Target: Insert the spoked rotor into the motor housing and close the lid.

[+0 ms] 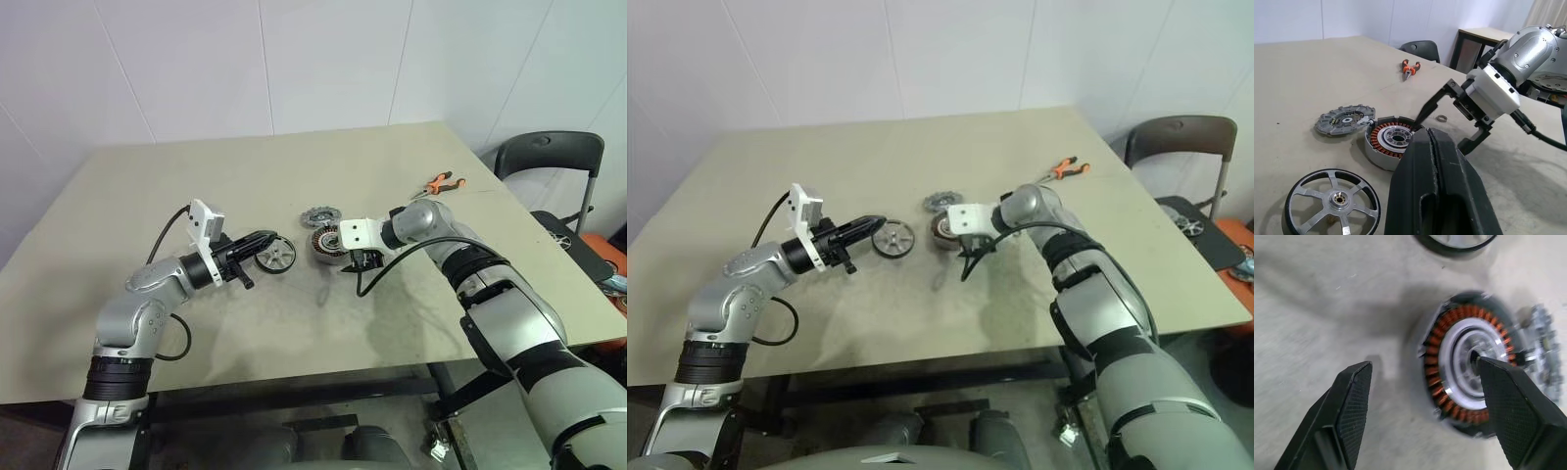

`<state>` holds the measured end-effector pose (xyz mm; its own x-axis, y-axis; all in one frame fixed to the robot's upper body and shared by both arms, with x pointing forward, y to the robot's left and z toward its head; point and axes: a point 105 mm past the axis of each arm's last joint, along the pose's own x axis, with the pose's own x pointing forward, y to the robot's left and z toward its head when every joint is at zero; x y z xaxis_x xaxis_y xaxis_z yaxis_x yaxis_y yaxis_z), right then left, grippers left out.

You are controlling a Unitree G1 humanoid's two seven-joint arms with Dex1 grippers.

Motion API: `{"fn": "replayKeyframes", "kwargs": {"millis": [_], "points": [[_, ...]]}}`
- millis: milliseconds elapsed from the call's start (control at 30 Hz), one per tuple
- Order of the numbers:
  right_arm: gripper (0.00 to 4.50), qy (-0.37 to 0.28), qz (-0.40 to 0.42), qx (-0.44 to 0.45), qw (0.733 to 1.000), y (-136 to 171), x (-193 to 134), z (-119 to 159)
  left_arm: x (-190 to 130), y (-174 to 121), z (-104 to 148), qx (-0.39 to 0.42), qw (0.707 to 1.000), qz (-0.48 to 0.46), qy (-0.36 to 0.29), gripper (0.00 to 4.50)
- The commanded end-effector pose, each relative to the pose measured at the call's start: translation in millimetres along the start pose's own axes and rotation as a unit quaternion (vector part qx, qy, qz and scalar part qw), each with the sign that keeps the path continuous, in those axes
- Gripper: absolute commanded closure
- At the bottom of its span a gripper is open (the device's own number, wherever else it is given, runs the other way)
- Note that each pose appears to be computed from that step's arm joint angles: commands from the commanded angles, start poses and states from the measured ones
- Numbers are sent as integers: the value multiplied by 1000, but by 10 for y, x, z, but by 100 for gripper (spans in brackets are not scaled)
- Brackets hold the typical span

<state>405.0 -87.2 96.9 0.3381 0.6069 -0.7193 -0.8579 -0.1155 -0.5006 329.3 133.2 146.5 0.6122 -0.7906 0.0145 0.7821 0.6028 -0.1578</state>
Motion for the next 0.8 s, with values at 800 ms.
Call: {"fn": "replayKeyframes", "kwargs": {"millis": [800], "points": [[174, -2, -32, -3, 999, -146, 2, 91, 22, -143, 77, 6, 1000, -7, -25, 450]]}}
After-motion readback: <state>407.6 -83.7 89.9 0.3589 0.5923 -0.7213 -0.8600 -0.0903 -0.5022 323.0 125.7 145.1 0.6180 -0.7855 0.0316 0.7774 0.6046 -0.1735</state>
